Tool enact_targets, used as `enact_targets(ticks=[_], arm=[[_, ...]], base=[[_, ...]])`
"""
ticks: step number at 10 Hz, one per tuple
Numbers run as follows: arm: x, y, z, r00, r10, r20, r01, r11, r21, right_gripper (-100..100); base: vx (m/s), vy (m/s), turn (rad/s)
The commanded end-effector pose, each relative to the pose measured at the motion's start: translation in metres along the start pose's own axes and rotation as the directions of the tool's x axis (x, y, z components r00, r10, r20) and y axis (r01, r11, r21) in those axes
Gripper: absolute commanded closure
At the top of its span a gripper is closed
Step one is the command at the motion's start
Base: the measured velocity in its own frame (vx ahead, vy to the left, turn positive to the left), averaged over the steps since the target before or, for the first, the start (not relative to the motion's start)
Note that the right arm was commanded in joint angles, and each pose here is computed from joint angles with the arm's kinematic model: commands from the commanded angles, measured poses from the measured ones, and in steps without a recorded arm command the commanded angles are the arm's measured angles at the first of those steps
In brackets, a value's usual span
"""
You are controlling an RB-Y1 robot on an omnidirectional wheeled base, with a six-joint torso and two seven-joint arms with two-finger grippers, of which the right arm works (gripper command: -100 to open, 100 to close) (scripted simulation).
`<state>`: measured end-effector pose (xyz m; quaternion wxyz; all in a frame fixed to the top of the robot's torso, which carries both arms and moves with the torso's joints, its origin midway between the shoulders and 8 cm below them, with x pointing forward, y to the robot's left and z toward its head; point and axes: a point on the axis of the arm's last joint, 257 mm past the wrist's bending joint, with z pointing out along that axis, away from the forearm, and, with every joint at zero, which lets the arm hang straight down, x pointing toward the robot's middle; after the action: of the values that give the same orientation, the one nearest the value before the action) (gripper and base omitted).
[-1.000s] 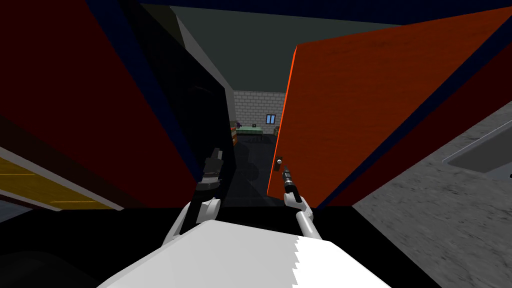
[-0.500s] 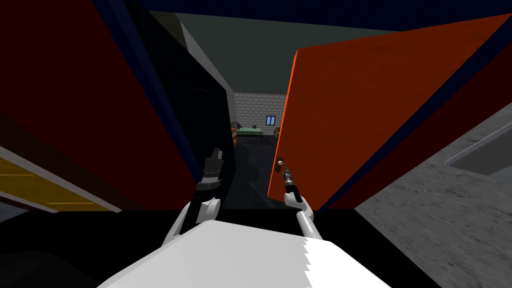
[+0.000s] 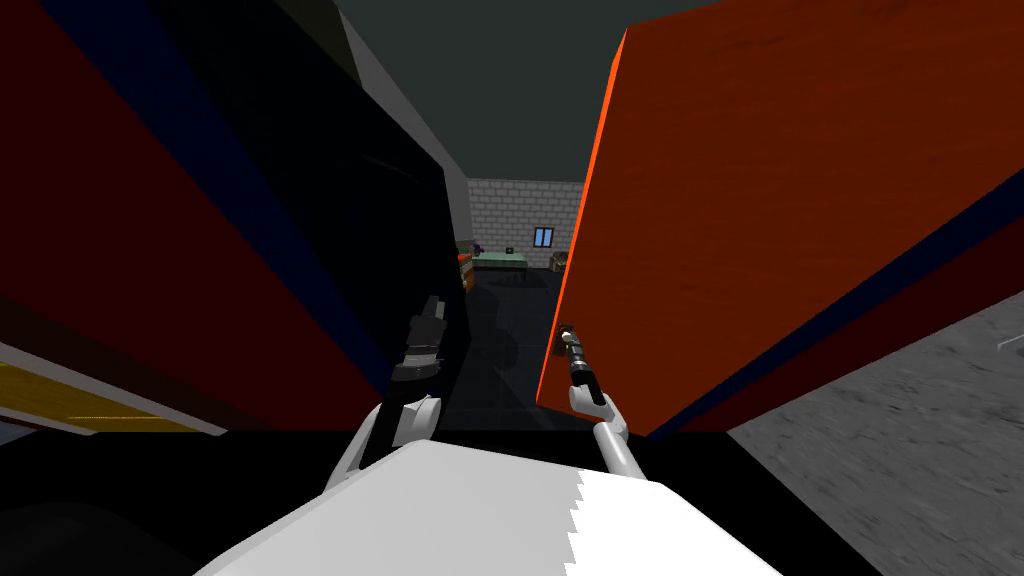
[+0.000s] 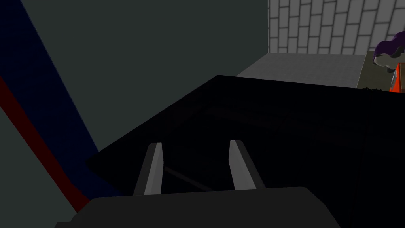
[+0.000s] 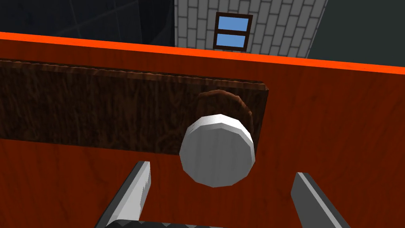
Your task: Push the door open
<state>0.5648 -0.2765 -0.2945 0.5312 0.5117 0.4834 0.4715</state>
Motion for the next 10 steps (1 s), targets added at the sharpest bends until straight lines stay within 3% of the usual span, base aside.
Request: enact_targets(ticks=[1, 3, 4, 9, 10], arm=[[0.002, -0.001, -0.0005, 1.0, 0.009, 0.002, -0.009, 1.0, 0.0, -100], [0.004, 0.0, -0.0006, 1.0, 0.011, 0.002, -0.011, 1.0, 0.0, -100], [0.004, 0.0, -0.0006, 1.0, 0.011, 0.002, -0.011, 1.0, 0.0, 100], [0.004, 0.0, -0.0006, 1.0, 0.011, 0.002, -0.011, 1.0, 0.0, 100], [-0.006, -0.003, -0.001, 1.0, 0.005, 0.015, -0.005, 1.0, 0.005, 100]], base=[[0.188, -0.018, 0.022], [0.13, -0.011, 0.01], [-0.01, 0.0, -0.004], [-0.015, 0.001, 0.001], [0.104, 0.026, -0.031]])
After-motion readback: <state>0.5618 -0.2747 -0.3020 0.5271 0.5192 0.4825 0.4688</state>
